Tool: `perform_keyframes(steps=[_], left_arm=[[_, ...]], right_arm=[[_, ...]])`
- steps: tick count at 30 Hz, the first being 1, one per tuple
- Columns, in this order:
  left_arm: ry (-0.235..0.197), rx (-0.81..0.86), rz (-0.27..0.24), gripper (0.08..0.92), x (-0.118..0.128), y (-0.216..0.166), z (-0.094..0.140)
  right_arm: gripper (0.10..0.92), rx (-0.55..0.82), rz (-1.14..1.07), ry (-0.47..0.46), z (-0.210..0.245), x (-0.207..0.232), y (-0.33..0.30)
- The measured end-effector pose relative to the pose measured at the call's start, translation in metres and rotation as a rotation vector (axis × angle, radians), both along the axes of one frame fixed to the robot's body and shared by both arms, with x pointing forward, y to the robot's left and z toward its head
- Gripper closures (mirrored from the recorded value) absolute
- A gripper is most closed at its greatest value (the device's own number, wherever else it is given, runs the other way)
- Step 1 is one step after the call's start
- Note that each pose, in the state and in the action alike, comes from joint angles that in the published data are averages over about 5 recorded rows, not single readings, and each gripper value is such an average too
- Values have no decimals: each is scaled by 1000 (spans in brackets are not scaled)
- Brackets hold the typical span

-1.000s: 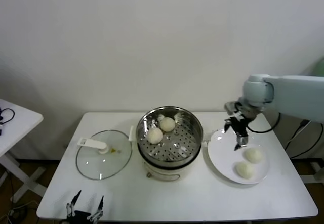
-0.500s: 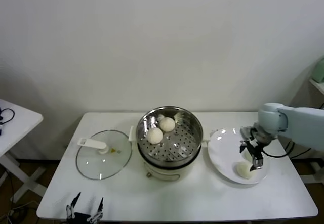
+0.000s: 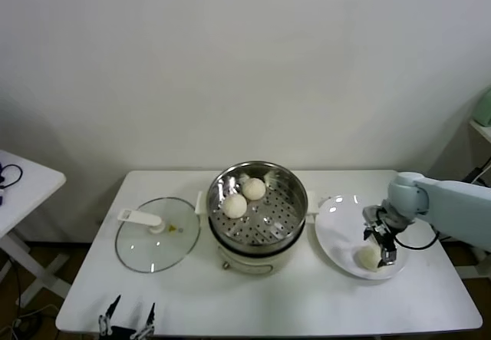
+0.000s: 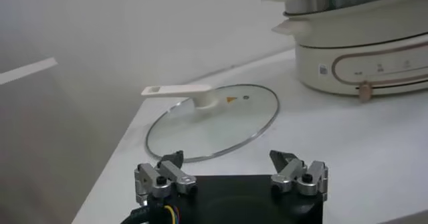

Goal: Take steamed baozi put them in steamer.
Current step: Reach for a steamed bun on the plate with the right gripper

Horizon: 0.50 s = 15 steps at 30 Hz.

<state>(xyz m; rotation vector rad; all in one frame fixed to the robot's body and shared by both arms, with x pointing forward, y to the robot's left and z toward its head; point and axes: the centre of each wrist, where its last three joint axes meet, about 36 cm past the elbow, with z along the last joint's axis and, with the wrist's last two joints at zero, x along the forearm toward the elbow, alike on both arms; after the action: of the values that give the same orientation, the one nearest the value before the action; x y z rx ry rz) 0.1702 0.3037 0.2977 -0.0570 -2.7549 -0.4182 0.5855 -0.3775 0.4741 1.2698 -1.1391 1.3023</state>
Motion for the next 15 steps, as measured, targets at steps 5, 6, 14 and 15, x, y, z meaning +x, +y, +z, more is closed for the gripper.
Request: perform_keyframes(steps=[5,6,14,15], left_arm=[[0,0,0,177,0,0,0],[0,0,1,177,0,0,0],[-1,2,-2,177,1,0,1],[-1,2,-2,177,1,0,1]], right_arm=[[206,-1,-6,4,-6,-1,-2],[209,-2,-7,5,-7,-1,-2],[307,-7,-13,5,-10,-2,-5],[319,-7,-13,4,-10,-2,-5]])
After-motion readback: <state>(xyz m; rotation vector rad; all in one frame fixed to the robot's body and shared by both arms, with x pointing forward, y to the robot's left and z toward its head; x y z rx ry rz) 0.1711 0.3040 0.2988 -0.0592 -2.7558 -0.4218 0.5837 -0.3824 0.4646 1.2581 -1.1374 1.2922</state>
